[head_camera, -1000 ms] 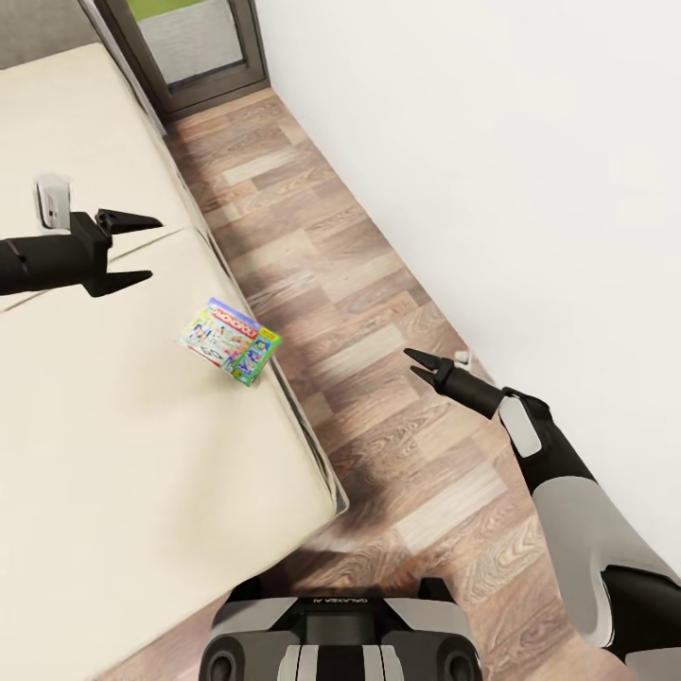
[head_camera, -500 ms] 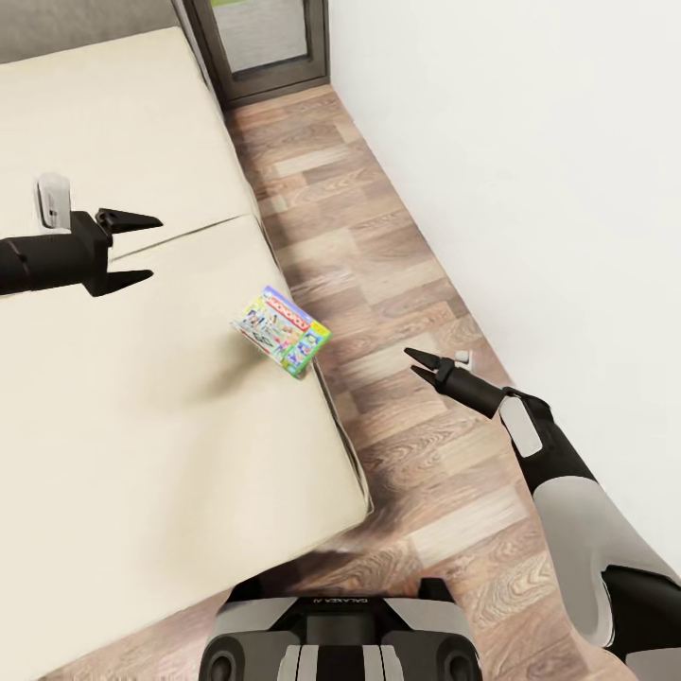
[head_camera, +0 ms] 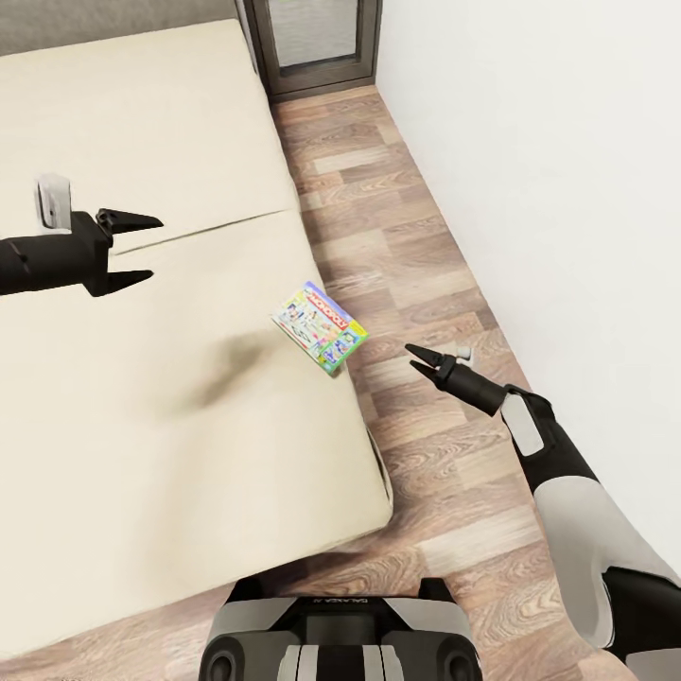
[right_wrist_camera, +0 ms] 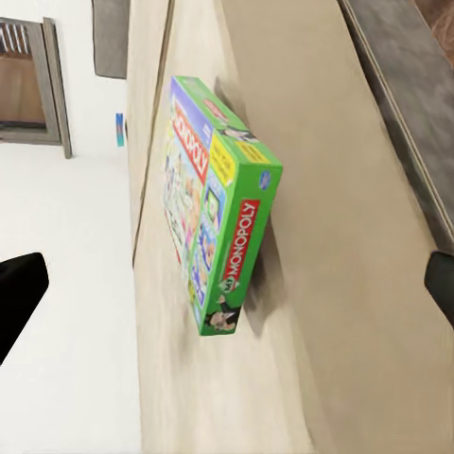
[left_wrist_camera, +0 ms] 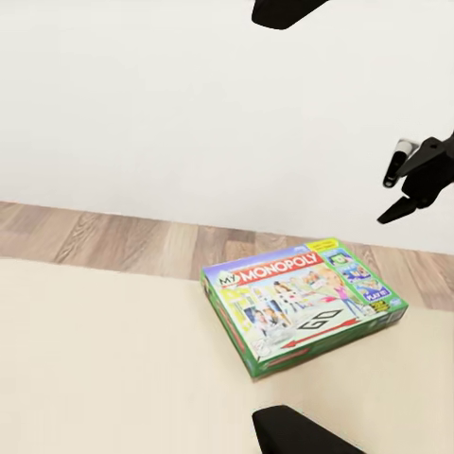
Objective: Put all the toys in the child's room - the three board games (two on the bed and one on the table), the two jigsaw puzzles on the table, and the tennis ball on the table - inside the toy box on the table in the child's room.
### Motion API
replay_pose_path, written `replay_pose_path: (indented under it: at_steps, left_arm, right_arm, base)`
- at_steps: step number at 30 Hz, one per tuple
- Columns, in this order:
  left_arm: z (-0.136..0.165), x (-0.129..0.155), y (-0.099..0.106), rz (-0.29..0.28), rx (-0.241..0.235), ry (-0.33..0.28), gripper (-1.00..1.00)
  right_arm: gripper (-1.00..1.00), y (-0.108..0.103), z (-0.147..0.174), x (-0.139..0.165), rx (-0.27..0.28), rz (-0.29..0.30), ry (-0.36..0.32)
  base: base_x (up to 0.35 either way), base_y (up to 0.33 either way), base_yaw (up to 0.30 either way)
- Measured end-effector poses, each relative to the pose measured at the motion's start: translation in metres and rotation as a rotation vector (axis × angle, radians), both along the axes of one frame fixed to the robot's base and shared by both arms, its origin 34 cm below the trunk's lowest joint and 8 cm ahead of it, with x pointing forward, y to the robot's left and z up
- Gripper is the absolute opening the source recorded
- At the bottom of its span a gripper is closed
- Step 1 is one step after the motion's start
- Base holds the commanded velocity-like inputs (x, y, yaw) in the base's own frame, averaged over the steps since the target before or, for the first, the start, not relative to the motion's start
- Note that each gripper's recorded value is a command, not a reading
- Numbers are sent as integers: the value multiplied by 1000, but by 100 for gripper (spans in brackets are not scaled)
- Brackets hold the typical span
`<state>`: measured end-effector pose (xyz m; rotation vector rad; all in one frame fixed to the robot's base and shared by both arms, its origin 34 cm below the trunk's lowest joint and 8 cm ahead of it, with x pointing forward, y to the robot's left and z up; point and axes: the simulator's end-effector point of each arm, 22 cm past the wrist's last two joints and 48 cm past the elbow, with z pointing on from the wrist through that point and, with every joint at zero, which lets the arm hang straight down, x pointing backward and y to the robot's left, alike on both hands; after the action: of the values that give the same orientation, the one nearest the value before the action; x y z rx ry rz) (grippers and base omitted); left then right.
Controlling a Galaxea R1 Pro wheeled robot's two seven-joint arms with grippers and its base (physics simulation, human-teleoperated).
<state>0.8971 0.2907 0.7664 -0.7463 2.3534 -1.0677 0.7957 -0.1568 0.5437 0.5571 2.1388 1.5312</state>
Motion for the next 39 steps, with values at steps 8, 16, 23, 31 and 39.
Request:
replay_pose_path:
  at_steps: [8,16,23,31,39]
  left_arm:
    - [0,0,0,1,0,0,100]
    - [1,1,-1,2,-2,-2,100]
    - [1,1,-1,1,-2,-2,100]
    - [1,1,-2,1,-2,-1,100]
    - [0,1,-2,1,-2,-1,100]
  right_arm:
    - [100,4,4,2,11,2,-11]
    - [100,4,8,4,11,2,-22]
    - [100,2,9,6,10,0,-26]
    - [100,-1,9,7,7,-6,-26]
    - [100,-7,2,14,-33,-21,-8]
  base:
    - [0,0,49]
    - [0,0,16]
    - [0,0,6]
    - [0,0,2]
    - [0,0,0]
